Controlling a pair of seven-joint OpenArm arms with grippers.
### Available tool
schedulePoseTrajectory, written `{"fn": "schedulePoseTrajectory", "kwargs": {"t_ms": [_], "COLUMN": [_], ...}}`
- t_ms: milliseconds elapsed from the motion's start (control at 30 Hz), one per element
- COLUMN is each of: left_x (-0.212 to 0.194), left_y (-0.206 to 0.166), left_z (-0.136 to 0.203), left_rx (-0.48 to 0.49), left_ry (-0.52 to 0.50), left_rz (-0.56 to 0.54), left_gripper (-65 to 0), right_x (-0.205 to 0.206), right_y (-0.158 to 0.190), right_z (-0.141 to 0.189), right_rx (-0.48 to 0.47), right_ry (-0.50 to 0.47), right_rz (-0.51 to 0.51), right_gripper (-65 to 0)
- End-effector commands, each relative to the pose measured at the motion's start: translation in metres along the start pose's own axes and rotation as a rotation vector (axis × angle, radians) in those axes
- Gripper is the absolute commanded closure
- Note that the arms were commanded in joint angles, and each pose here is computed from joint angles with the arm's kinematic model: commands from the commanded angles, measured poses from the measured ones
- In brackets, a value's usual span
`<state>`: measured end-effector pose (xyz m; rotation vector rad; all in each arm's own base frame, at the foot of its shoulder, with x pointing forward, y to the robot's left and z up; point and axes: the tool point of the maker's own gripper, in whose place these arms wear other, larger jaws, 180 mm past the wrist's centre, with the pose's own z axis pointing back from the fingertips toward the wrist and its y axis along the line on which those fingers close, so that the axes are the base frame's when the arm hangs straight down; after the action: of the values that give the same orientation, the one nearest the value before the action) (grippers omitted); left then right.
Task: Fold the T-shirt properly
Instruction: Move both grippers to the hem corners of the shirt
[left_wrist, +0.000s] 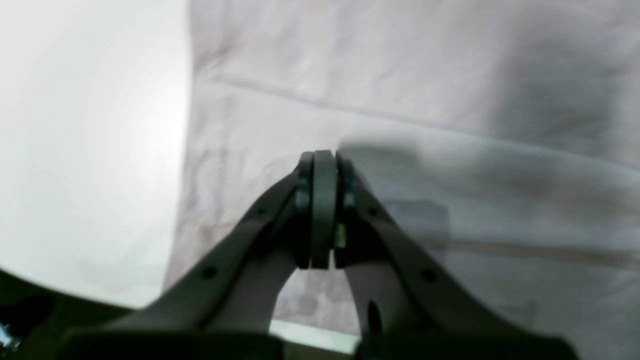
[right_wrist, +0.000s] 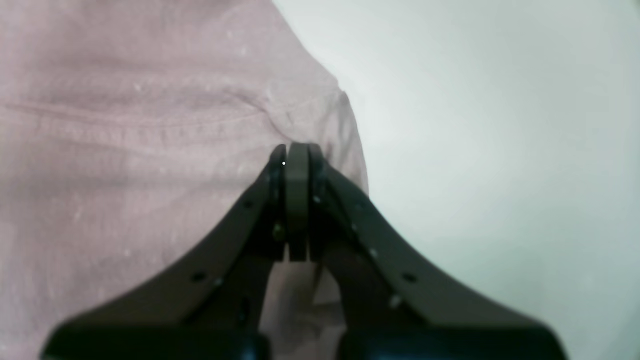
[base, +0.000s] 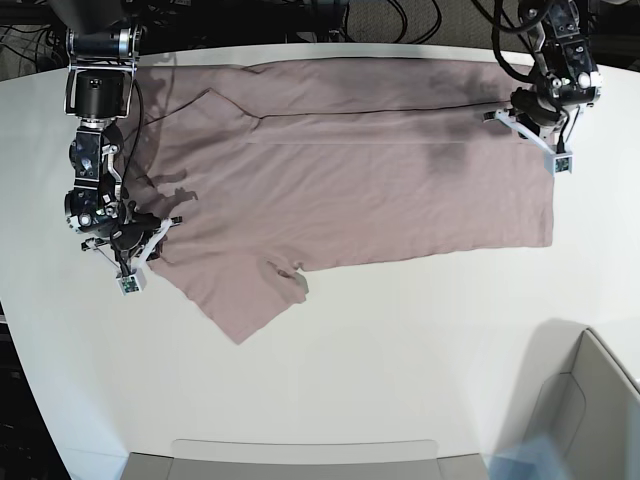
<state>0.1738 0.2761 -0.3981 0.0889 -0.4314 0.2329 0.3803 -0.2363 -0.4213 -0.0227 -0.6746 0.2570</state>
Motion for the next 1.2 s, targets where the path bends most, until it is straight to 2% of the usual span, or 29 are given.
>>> {"fn": "schedulePoseTrajectory", "kwargs": {"t_ms": [0,167,367,400,567,633,700,900,1067,1167], "left_x": [0.008,0.022,0.033,0.034,0.035,0.033,0.029,0.024,0.024,0.025], "left_y": [0.007,0.005,-0.001,-0.001,-0.001,-0.001,0.001,0.002,0.002,0.003], "left_z": [0.005,0.004,0.004,0.004,0.004,0.002,-0.001,-0.005,-0.005,-0.004], "left_rx": [0.022,0.017,0.005,0.004,0.004,0.004,0.004,0.004,0.004,0.007], "left_ry": [-0.024,-0.057,-0.080,-0.081,-0.084,-0.075,-0.059,-0.043,-0.043,-0.045], "left_rz": [-0.010,-0.005,-0.004,-0.003,-0.001,0.002,0.007,0.011,0.011,0.014], "left_gripper": [0.0,0.0,0.0,0.0,0.0,0.0,0.0,0.0,0.0,0.0], "right_x": [-0.021,-0.048,-0.018,-0.004,0.062,0.087,0.108,0.112,0.099,0.083], "right_y": [-0.009,-0.010,-0.011,-0.012,-0.021,-0.024,-0.029,-0.040,-0.021,-0.010], "right_z": [0.006,0.033,0.059,0.063,0.077,0.080,0.076,0.025,-0.013,-0.027], "right_rx": [-0.030,-0.059,-0.093,-0.101,-0.128,-0.113,-0.097,-0.046,0.016,0.038], "right_ry": [0.063,0.071,-0.042,-0.079,-0.219,-0.273,-0.304,-0.164,-0.140,-0.086], "right_rz": [0.023,0.074,0.107,0.117,0.134,0.110,0.080,0.060,0.104,0.120], "right_gripper": [0.0,0.0,0.0,-1.9,-24.5,-27.8,-27.9,-27.9,-27.9,-27.9]}}
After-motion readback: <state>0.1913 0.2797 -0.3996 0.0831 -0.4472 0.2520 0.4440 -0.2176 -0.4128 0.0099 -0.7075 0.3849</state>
